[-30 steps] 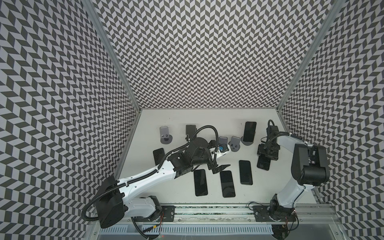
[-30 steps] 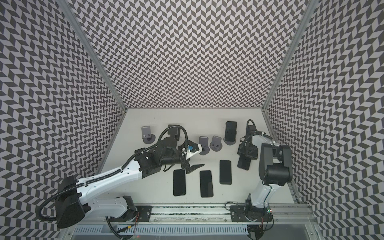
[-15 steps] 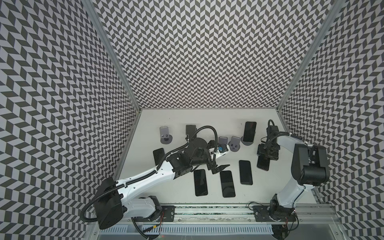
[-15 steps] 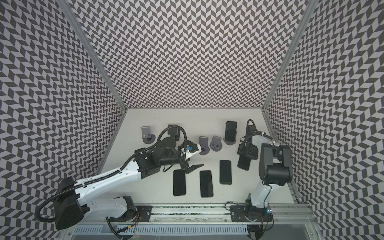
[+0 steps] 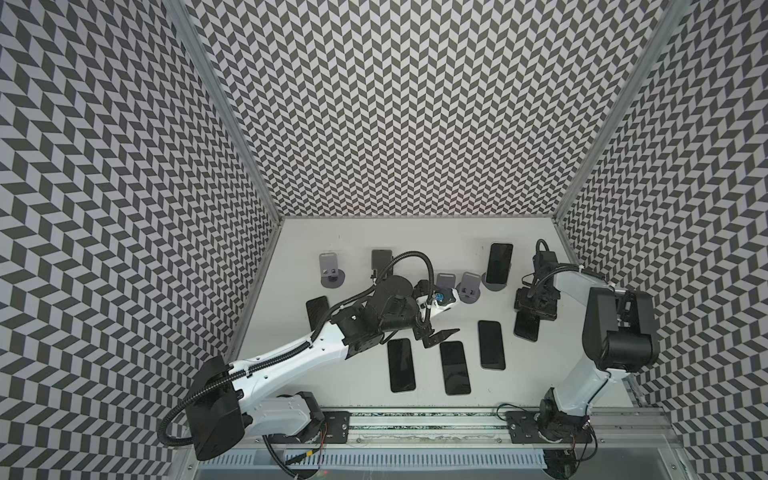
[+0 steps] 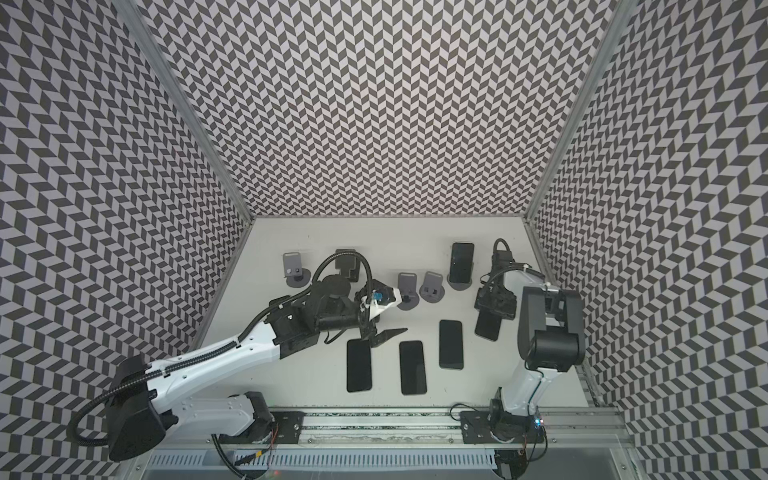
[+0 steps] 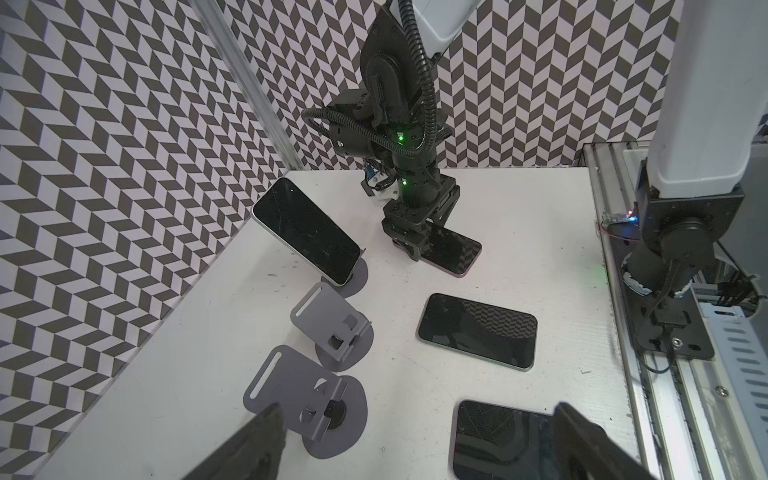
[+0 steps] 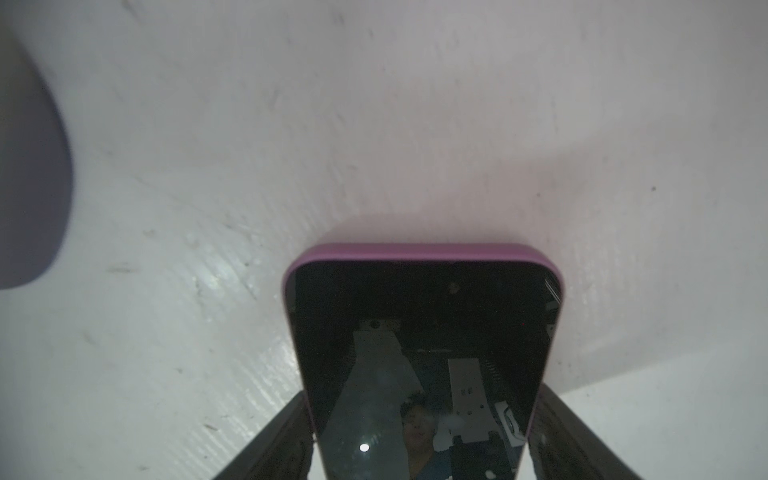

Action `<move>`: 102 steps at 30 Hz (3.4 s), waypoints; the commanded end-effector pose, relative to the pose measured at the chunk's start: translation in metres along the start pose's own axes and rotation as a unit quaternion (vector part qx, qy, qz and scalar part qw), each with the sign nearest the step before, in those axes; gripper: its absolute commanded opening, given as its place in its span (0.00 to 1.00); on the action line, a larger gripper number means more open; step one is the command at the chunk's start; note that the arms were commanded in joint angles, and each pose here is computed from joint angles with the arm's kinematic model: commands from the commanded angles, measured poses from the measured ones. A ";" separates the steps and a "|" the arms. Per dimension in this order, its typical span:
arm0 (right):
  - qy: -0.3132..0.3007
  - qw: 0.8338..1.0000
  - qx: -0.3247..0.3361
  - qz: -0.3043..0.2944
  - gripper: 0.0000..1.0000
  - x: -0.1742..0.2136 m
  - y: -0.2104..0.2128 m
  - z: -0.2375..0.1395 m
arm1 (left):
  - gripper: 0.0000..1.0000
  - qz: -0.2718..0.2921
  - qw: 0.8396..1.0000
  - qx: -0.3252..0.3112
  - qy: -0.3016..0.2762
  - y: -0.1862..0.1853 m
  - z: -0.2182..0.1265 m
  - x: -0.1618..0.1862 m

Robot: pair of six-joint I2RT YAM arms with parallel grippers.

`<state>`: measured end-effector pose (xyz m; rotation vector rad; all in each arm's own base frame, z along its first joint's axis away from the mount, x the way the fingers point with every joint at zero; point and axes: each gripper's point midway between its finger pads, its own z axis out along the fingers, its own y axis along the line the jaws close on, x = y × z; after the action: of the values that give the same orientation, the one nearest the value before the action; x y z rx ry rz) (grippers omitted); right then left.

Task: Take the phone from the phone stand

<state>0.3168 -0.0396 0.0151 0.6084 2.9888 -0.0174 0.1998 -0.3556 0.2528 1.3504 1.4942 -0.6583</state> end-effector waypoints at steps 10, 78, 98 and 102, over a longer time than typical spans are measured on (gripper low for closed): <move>0.017 1.000 0.005 0.000 0.88 0.015 -0.004 0.022 | 1.00 -0.002 1.000 0.003 -0.011 -0.003 -0.005 -0.008; -0.333 0.927 -0.148 -0.090 0.93 -0.036 0.115 -0.248 | 1.00 -0.214 0.962 -0.124 -0.117 0.086 -0.033 -0.090; -0.377 0.915 -0.121 -0.078 0.90 -0.061 0.130 -0.246 | 1.00 -0.295 0.934 -0.184 -0.078 0.147 -0.040 -0.035; -0.396 0.907 -0.123 -0.076 0.90 -0.068 0.132 -0.248 | 1.00 -0.292 0.936 -0.186 -0.064 0.152 -0.033 -0.027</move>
<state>0.3952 0.0624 0.2580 0.2348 2.2696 0.0883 0.3270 -0.3003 0.3204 0.5468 1.8060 -0.7620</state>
